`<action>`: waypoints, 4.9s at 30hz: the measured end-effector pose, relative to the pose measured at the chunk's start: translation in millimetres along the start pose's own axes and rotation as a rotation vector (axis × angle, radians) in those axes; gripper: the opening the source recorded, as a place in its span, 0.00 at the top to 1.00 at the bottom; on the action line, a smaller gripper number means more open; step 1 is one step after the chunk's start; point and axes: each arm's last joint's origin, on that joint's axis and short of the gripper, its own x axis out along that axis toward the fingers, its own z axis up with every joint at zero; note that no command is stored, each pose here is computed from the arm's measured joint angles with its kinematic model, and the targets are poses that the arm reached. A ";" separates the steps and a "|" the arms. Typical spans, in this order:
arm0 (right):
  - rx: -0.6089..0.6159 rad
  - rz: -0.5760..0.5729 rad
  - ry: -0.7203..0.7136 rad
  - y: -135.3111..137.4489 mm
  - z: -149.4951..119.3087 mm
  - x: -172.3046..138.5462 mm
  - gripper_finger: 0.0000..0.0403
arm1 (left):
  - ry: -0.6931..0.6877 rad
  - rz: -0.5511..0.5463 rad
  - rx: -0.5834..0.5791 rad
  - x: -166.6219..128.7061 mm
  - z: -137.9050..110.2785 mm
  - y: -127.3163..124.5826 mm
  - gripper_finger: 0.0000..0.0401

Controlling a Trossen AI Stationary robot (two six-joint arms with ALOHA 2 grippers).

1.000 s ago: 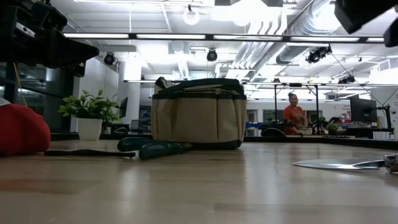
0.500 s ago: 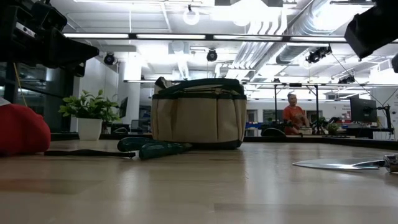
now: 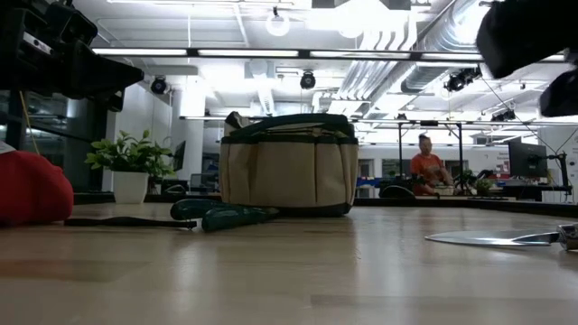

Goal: Pick & Place Garden tools in Gardening bag
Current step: Put the brown trowel into the gardening bag

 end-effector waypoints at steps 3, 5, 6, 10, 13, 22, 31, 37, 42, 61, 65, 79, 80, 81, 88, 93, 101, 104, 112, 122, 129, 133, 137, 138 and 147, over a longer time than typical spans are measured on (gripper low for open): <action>-0.045 0.000 -0.011 1.5 5.8 9.1 0.46 | 0.000 0.000 0.000 0.0 0.1 0.0 1.00; -0.057 -0.017 -0.006 0.4 7.4 13.1 0.46 | 0.000 0.000 0.000 0.0 0.1 0.0 1.00; -0.061 -0.032 -0.002 -0.9 7.6 14.0 0.46 | 0.000 0.000 0.000 0.0 0.1 0.0 1.00; -0.110 -0.062 -0.034 -1.3 9.3 17.6 0.46 | 0.000 0.000 0.000 0.0 0.0 0.0 1.00; -0.166 -0.082 -0.052 -0.8 10.5 22.0 0.46 | 0.000 0.000 0.000 0.0 0.1 0.0 1.00; -0.189 -0.116 -0.055 -1.6 13.8 32.0 0.54 | 0.000 0.000 0.000 0.0 0.0 0.0 1.00; -0.150 -0.110 -0.046 -6.4 22.5 31.9 0.69 | 0.000 0.000 0.000 0.0 0.0 0.0 1.00; -0.126 -0.111 -0.049 -10.5 29.6 31.8 0.80 | 0.000 0.000 0.000 0.0 0.1 0.0 1.00; -0.109 -0.096 -0.034 -12.9 34.0 31.7 0.86 | 0.000 0.000 0.000 0.0 0.1 0.0 1.00; -0.219 -0.088 -0.096 -23.1 73.6 0.6 0.86 | 0.000 0.000 0.000 0.0 0.1 0.0 1.00; -0.259 -0.135 -0.124 -25.5 84.0 -11.4 0.86 | 0.000 0.000 0.000 0.0 0.0 0.0 1.00; -0.393 -0.339 -0.260 -35.6 116.6 -52.7 0.86 | 0.000 0.000 0.000 0.0 0.0 0.0 1.00; -0.397 -0.348 -0.268 -36.4 118.4 -54.2 0.86 | 0.000 0.000 0.000 0.0 0.1 0.0 1.00; -0.402 -0.355 -0.275 -37.1 119.9 -55.3 0.86 | 0.000 0.000 0.000 0.0 0.0 0.0 1.00; -0.431 -0.442 -0.314 -46.3 128.5 -60.0 0.86 | 0.000 0.000 0.000 0.0 0.1 0.0 1.00; -0.449 -0.492 -0.362 -51.2 134.0 -65.8 0.86 | 0.000 0.000 0.000 0.0 0.0 0.0 1.00; -0.450 -0.517 -0.459 -58.9 143.0 -82.0 0.86 | 0.000 0.000 0.000 0.0 -0.1 0.0 1.00; -0.451 -0.522 -0.493 -60.8 147.3 -86.0 0.86 | 0.000 0.000 0.000 0.0 0.1 0.0 1.00; -0.470 -0.555 -0.531 -64.7 155.5 -93.3 0.86 | 0.000 0.000 0.000 0.0 0.0 0.0 1.00; -0.540 -0.627 -0.509 -77.1 168.0 -110.8 0.86 | 0.000 0.000 0.000 0.0 0.0 0.0 1.00; -0.601 -0.674 -0.458 -93.1 177.2 -112.4 0.86 | 0.000 0.000 0.000 0.0 0.1 0.0 1.00; -0.605 -0.689 -0.438 -102.1 182.0 -113.3 0.86 | 0.000 0.000 0.000 0.0 0.1 0.0 1.00; -0.644 -0.709 -0.408 -107.4 186.3 -111.1 0.86 | 0.000 0.000 0.000 0.0 0.0 0.0 1.00; -0.654 -0.713 -0.401 -108.1 187.4 -110.0 0.86 | 0.000 0.000 0.000 0.0 0.0 0.0 1.00; -0.701 -0.714 -0.414 -105.3 197.1 -100.5 0.84 | 0.000 0.000 0.000 0.0 0.1 0.0 1.00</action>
